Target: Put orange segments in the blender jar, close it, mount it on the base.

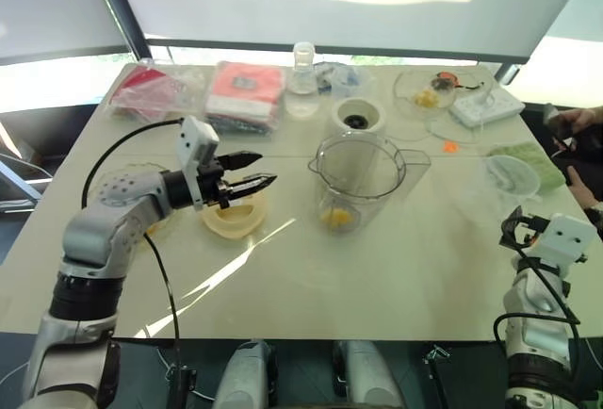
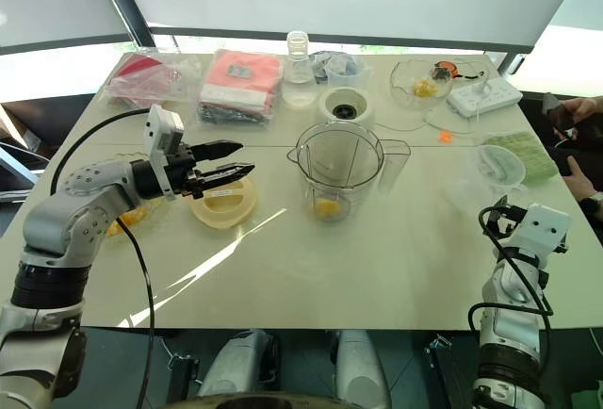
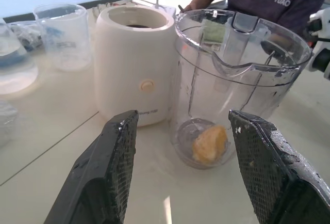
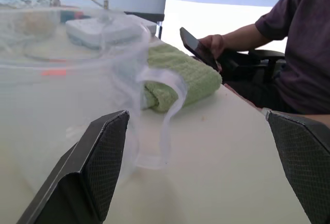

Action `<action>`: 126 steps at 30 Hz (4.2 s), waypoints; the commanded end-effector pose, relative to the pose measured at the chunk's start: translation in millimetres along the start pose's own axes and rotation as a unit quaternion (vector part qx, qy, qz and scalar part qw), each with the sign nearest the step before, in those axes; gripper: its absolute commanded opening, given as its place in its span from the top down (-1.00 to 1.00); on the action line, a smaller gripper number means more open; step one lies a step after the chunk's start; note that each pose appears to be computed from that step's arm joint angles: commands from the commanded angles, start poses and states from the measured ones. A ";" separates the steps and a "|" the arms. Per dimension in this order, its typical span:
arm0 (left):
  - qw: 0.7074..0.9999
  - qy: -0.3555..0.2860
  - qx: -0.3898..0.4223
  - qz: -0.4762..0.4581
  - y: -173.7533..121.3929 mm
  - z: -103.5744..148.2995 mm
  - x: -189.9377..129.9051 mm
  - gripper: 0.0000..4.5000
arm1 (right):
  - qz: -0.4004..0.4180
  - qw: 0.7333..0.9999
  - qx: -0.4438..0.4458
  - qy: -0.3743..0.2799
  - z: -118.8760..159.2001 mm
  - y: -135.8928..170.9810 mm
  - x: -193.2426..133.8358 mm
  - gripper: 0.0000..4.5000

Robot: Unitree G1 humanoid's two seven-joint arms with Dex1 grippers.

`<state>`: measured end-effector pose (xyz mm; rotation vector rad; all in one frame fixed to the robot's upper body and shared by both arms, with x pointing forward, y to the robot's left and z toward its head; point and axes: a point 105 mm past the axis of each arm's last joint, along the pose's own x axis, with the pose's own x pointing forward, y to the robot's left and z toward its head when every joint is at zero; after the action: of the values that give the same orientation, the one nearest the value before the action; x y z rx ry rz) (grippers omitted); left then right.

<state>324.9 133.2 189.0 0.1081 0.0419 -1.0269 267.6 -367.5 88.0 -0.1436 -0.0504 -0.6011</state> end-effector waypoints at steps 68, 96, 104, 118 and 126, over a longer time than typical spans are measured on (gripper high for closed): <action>0.905 0.345 0.230 -0.096 81.0 -67.0 39.2 0.88 | 0.493 0.866 0.044 0.070 130.9 94.0 -161.0 -1.00; 0.879 0.136 0.302 -0.344 -67.3 180.4 147.0 0.88 | 0.454 0.889 0.041 0.047 97.5 116.0 -106.0 -1.00; 0.842 0.236 0.310 -0.374 -78.5 125.2 167.1 0.88 | 0.421 0.905 0.044 0.041 91.4 117.7 -103.5 -1.00; 0.828 0.292 0.310 -0.366 -79.1 64.5 183.8 0.88 | 0.393 0.918 0.045 0.033 86.6 119.2 -96.2 -1.00; 0.824 0.307 0.282 -0.383 -82.7 52.3 181.7 0.88 | 0.377 0.925 0.026 0.032 69.6 128.5 -84.3 -1.00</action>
<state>349.8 -68.8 233.9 1.0474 0.3465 -1.7330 265.9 -204.5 127.5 -0.0545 0.0984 0.1799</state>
